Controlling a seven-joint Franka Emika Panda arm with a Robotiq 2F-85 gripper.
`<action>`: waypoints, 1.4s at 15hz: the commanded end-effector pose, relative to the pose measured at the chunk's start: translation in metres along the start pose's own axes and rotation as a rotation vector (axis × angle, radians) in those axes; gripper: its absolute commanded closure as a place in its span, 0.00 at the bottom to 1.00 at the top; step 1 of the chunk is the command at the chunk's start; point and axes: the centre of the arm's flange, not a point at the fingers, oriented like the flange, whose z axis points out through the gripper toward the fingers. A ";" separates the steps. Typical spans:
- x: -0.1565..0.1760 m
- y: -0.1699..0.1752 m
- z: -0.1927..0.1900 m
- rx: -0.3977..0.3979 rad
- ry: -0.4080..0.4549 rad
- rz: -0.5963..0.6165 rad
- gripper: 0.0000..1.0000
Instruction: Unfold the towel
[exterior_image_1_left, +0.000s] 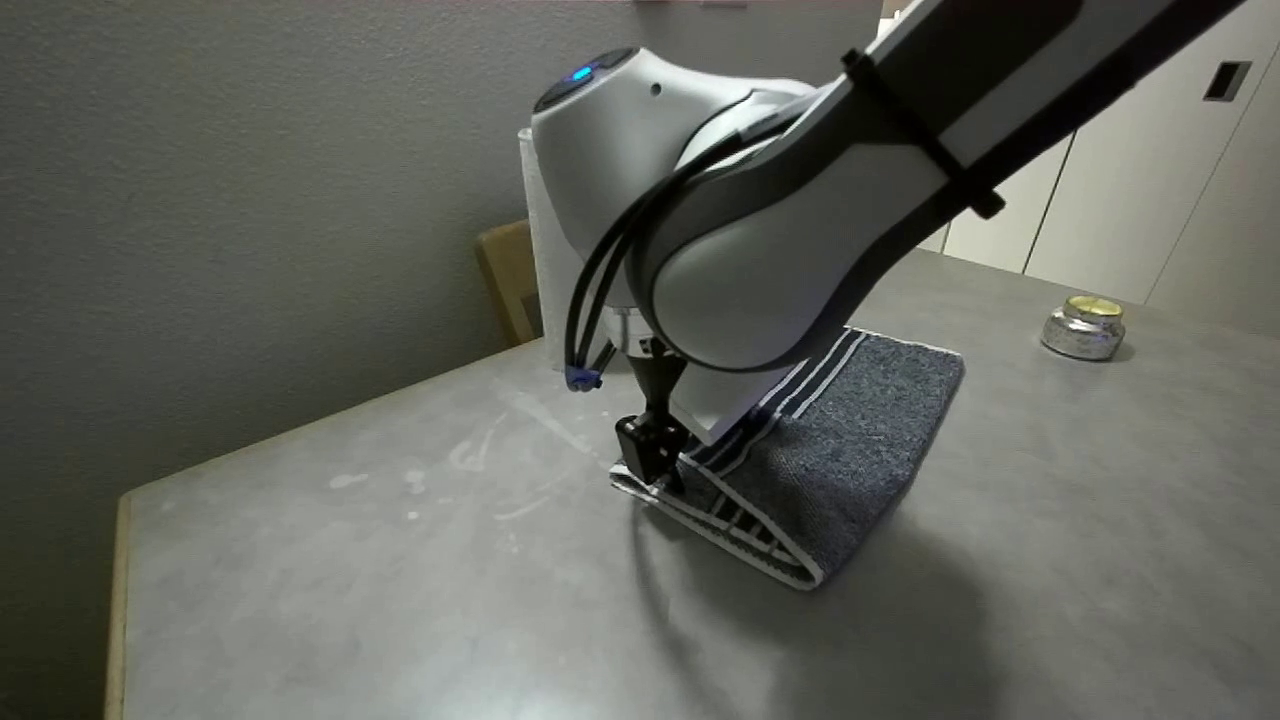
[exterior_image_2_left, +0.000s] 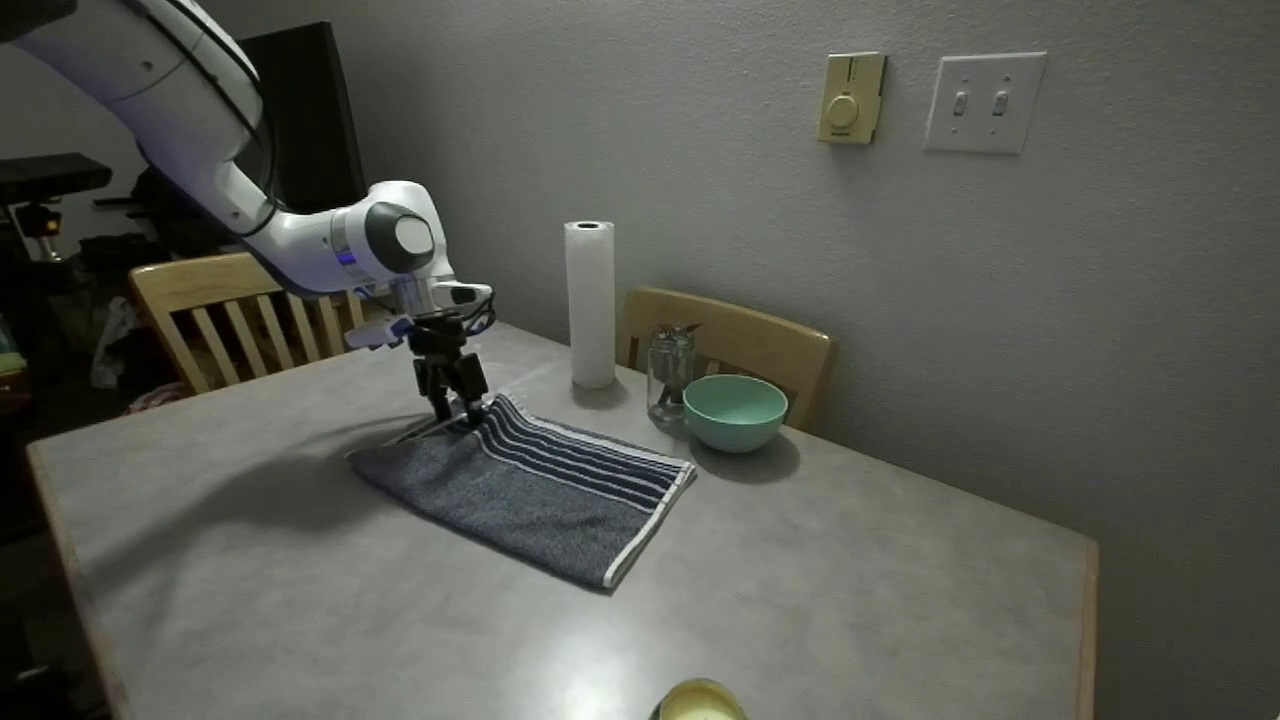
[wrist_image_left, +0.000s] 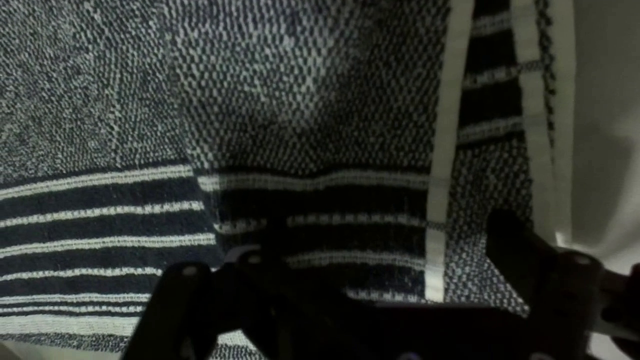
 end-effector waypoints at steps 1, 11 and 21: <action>0.006 0.003 -0.001 -0.041 -0.001 -0.013 0.00; 0.008 0.010 -0.002 -0.055 -0.005 -0.008 0.00; 0.008 0.015 0.002 -0.076 -0.023 -0.001 0.00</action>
